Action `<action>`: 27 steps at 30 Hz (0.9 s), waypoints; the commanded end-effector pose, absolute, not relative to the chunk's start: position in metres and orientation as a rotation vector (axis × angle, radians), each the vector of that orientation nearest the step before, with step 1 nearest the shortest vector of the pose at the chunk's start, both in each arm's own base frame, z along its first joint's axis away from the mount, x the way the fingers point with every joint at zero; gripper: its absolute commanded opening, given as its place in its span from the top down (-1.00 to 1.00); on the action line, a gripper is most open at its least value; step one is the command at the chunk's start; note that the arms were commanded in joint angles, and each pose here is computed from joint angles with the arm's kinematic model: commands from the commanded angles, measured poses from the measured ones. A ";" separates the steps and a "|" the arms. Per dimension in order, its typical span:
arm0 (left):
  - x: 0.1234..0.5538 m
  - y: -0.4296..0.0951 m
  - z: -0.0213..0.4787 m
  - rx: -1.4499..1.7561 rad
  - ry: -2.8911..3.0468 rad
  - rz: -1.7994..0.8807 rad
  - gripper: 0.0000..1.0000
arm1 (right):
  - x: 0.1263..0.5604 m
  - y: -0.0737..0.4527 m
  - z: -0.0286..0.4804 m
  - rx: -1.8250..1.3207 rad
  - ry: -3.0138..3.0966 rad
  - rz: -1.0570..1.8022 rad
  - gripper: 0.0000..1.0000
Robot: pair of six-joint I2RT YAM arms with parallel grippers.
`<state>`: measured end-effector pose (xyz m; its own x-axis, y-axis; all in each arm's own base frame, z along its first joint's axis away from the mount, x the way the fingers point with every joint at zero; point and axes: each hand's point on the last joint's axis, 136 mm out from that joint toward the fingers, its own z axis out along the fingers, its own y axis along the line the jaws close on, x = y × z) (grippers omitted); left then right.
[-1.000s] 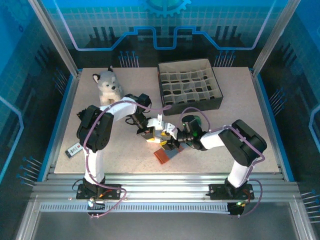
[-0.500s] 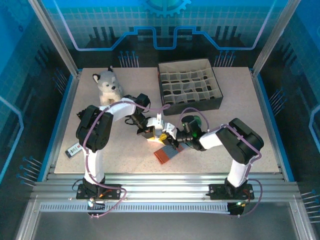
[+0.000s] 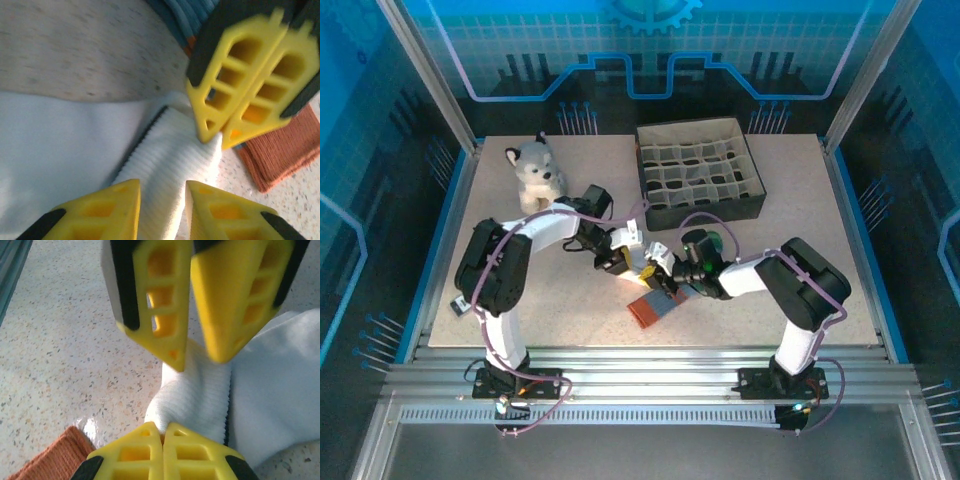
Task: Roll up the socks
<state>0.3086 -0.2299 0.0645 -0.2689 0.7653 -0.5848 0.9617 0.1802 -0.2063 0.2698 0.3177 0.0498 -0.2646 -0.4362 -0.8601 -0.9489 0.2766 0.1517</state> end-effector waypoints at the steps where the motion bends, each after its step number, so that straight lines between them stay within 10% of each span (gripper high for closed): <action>1: 0.327 -0.230 0.098 1.476 2.078 -0.715 0.38 | 0.251 0.316 0.039 -1.264 2.008 1.024 1.00; 13: 0.324 -0.211 0.140 0.838 2.147 -0.678 0.28 | 0.255 0.308 0.043 -1.109 2.261 1.278 1.00; 27: 0.263 -0.261 0.102 1.521 1.671 -0.230 0.25 | 0.280 0.288 0.025 -0.741 2.689 1.407 1.00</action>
<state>0.2560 -0.2604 0.1107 -0.1392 0.6234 -0.7694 0.9111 0.3851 0.1471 0.2878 0.3062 0.0450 -0.7972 -0.4268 -0.4271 -0.5866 0.3800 0.7152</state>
